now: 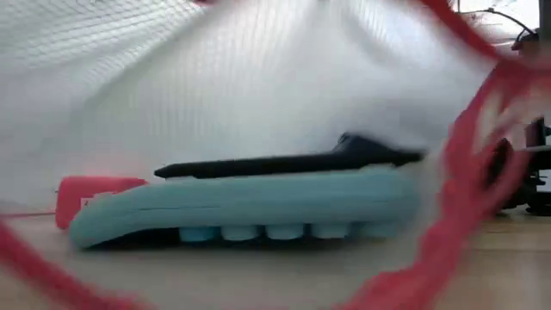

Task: Unpack backpack
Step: Remove the black pen from the white zip bag

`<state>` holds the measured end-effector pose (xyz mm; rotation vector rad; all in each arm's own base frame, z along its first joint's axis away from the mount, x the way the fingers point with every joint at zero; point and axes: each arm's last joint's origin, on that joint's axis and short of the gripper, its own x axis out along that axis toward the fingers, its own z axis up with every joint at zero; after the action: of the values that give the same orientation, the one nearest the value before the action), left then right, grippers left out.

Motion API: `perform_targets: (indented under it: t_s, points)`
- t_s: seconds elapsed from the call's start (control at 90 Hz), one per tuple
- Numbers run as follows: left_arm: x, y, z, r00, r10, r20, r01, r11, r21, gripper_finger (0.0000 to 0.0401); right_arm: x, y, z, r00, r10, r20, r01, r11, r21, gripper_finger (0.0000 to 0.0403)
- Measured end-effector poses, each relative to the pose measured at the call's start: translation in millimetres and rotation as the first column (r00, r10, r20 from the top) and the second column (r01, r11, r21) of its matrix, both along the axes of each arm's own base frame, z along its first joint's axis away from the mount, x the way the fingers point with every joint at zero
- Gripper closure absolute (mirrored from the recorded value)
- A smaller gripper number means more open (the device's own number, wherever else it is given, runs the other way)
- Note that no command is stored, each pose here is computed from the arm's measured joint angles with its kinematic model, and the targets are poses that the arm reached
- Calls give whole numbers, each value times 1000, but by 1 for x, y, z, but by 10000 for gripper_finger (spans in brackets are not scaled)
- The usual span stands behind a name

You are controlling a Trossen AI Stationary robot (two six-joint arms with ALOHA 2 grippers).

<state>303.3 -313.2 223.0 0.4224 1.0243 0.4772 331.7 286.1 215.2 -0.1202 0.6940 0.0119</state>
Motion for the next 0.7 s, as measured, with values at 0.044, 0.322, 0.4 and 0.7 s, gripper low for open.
perform_targets:
  t_s: [0.044, 0.322, 0.4, 0.7]
  points:
    - [3, 3, 0, 1000, 11, 0, -11, 1000, -1, 401, -2, 6, 6, 1000, 11, 11, -11, 1000, 14, 403]
    - [25, 26, 1, 999, 41, -17, -40, 999, 30, 401, -2, 18, 34, 995, 17, 94, -19, 1000, 17, 403]
    - [30, 32, 1, 999, 53, -7, -53, 998, 46, 401, 0, 16, 36, 995, 7, 99, -8, 1000, 11, 403]
    - [41, 46, 2, 998, 65, -14, -64, 995, 82, 401, 6, 5, 33, 998, 1, 61, 0, 1000, -25, 400]
